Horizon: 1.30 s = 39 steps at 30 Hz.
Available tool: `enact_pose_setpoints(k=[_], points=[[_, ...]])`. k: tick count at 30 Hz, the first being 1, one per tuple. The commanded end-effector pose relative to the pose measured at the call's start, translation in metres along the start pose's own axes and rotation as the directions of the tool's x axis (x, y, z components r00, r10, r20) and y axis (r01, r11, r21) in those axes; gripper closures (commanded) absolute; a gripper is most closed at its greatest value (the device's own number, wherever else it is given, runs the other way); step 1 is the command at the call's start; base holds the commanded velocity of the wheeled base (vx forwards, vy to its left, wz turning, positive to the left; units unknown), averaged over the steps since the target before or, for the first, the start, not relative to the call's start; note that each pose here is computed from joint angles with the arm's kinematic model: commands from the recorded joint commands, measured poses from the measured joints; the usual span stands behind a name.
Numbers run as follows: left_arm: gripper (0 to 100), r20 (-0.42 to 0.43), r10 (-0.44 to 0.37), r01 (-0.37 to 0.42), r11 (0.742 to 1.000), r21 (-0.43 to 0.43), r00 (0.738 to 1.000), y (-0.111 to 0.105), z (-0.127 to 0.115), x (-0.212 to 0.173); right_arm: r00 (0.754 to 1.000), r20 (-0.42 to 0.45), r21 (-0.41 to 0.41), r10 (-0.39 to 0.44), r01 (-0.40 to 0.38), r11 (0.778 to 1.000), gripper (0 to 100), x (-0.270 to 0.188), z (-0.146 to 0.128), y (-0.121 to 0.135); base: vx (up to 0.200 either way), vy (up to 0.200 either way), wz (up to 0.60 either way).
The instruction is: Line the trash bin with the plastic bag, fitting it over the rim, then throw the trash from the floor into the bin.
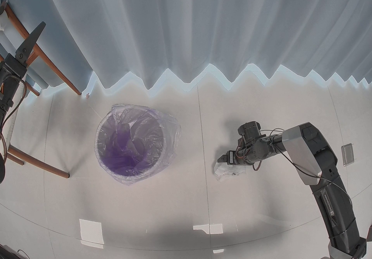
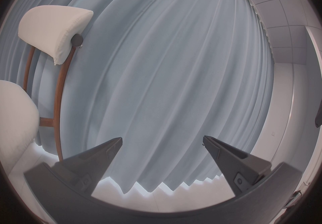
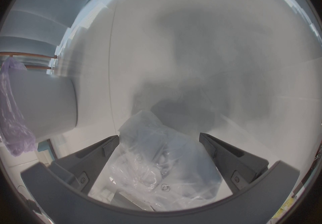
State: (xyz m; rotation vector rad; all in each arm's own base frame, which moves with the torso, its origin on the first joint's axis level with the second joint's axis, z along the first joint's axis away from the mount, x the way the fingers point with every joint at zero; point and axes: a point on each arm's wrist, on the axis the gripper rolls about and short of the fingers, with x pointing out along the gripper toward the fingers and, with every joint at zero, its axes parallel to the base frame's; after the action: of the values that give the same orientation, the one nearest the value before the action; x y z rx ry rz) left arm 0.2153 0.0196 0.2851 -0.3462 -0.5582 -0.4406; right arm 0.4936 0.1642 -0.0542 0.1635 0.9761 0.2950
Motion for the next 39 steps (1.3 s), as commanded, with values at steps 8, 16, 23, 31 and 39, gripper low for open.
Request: enact_pose_setpoints(k=[8, 16, 23, 31, 39], points=[[0, 0.006, 0.003, -0.003, 1.0, 0.008, 1.0, 0.002, 0.002, 0.0, 0.976, -0.213, 0.024, 0.035, -0.03, 0.999, 0, 0.016, -0.032, -0.01, 0.0, 0.0, 0.0], [0, 0.003, 0.004, -0.004, 1.0, 0.006, 1.0, 0.002, 0.001, 0.0, 0.976, -0.216, 0.045, 0.032, -0.023, 0.999, 100, 0.011, -0.029, -0.009, 0.0, 0.0, 0.0], [0, 0.006, 0.001, -0.001, 1.0, 0.008, 1.0, 0.001, 0.003, 0.0, 0.99, -0.128, 0.104, 0.055, -0.042, 0.994, 100, -0.024, 0.002, 0.007, 0.0, 0.0, 0.0], [0, 0.009, 0.0, -0.001, 1.0, 0.017, 1.0, 0.002, 0.005, -0.001, 0.994, 0.007, 0.059, 0.107, -0.108, 0.992, 100, -0.144, 0.023, 0.049, 0.0, 0.0, 0.0], [0, -0.043, -0.014, 0.016, 0.999, 0.037, 0.999, 0.01, 0.007, -0.008, 0.864, 0.465, -0.202, 0.193, -0.108, 0.973, 100, -0.202, -0.041, 0.073, 0.0, 0.0, 0.0]])
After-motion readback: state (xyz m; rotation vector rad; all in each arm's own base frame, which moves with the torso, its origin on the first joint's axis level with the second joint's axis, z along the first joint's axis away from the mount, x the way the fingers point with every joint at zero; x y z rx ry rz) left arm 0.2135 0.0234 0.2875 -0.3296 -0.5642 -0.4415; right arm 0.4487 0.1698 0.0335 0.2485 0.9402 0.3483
